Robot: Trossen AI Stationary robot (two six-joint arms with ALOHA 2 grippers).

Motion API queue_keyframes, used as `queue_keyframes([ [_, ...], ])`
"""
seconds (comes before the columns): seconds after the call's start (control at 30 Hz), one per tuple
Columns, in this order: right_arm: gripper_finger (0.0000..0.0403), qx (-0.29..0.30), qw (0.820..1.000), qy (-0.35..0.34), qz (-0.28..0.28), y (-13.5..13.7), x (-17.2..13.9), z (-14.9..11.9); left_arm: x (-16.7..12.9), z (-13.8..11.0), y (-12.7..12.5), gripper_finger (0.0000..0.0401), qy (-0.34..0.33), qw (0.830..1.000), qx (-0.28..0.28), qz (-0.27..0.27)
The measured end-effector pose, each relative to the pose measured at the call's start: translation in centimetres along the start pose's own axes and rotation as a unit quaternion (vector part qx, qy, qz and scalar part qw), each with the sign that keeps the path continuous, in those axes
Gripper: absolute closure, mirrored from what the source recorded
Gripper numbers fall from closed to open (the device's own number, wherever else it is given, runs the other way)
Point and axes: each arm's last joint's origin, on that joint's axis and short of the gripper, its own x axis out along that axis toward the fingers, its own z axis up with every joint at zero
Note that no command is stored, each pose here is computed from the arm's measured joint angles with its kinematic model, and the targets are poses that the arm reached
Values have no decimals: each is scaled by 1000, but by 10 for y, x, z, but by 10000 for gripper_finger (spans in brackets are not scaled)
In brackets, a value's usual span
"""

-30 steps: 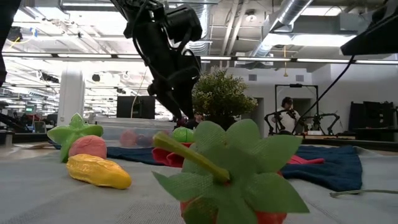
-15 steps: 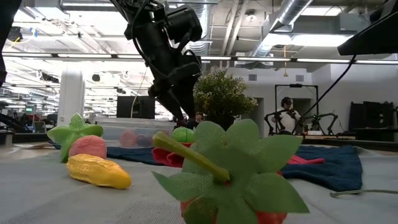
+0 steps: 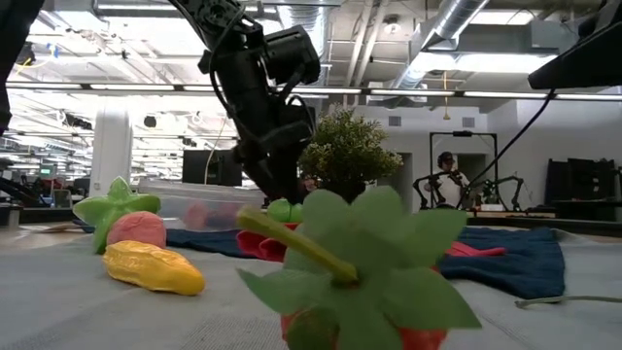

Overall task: Pick and placing Produce into tupperware
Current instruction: Put the green cabbage into the transparent bin

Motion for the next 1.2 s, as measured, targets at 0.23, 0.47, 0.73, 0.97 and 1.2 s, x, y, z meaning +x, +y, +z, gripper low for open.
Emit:
queue_keyframes([
  [0.23, 178, 1, 1000, 0, 1, 0, 0, 0, 12, -3, -1, 105, 15, 1000, -1, -6],
  [0.47, 178, 0, 1000, 0, 1, 0, 0, 0, 12, -5, 0, 105, 31, 999, -9, -5],
  [0.73, 178, 1, 1000, 0, 1, 0, 0, 0, 11, -3, 1, 117, 33, 999, -20, -24],
  [0.97, 178, 1, 1000, 0, 1, 0, 0, 0, 11, -3, 1, 144, 38, 998, -23, -39],
  [1.2, 178, 1, 1000, 0, 1, 0, 0, 0, 12, -1, 3, 170, 35, 998, -26, -45],
])
